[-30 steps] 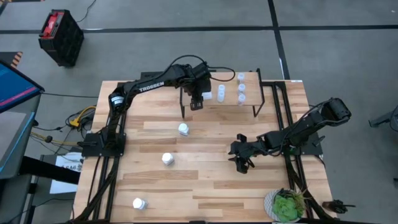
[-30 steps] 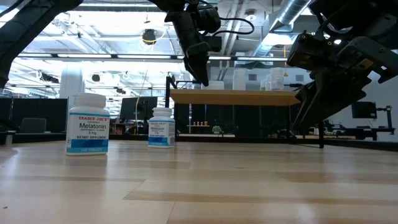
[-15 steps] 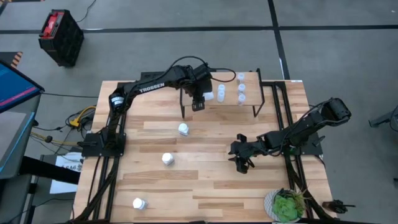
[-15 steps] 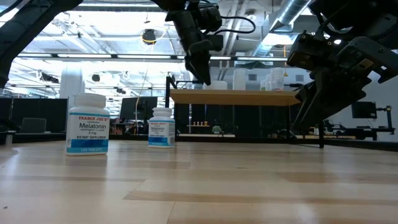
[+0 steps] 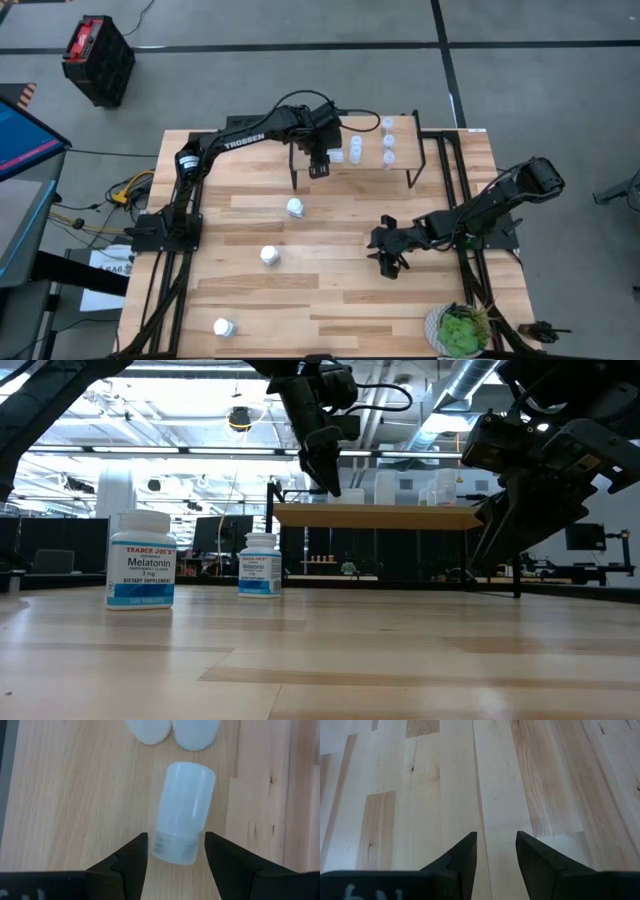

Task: Pick and place medicine bottles onto shelf by color
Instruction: Put the translucent medicine bottle onto the middle of the shelf

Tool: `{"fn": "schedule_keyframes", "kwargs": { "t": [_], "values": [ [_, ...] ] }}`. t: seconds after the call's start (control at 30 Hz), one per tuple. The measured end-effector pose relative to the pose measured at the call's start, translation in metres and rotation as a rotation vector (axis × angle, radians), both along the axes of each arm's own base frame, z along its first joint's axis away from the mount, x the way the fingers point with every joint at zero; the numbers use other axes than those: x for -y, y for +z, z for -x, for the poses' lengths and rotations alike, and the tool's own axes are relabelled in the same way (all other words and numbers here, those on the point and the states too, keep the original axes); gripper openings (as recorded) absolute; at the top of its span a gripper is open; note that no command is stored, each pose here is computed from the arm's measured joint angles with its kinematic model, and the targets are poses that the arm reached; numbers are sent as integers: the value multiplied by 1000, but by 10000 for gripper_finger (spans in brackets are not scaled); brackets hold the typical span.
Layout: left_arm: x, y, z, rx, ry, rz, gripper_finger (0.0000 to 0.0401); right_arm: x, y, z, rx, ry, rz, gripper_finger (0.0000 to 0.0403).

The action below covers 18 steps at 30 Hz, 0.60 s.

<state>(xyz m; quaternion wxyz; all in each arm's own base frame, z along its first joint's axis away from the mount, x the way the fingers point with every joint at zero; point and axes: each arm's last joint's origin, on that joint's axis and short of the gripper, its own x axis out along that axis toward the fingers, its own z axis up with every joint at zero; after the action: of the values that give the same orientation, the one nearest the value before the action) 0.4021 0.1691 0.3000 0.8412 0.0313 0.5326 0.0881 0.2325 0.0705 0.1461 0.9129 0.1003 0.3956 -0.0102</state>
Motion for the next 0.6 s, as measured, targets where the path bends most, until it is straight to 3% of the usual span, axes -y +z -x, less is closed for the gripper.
{"fn": "schedule_keyframes", "kwargs": {
  "t": [0.17, 0.4, 0.6],
  "values": [
    [1, 0, 0, -11, -56, -19, 183, 0, 0, 0, 0, 0, 0, 159],
    [0, -1, 0, 0, -5, 4, 183, 0, 0, 0, 0, 0, 0, 159],
    [-1, -14, -8, -37, -75, -17, 183, 0, 0, 0, -1, 0, 1, 159]
  ]
}}
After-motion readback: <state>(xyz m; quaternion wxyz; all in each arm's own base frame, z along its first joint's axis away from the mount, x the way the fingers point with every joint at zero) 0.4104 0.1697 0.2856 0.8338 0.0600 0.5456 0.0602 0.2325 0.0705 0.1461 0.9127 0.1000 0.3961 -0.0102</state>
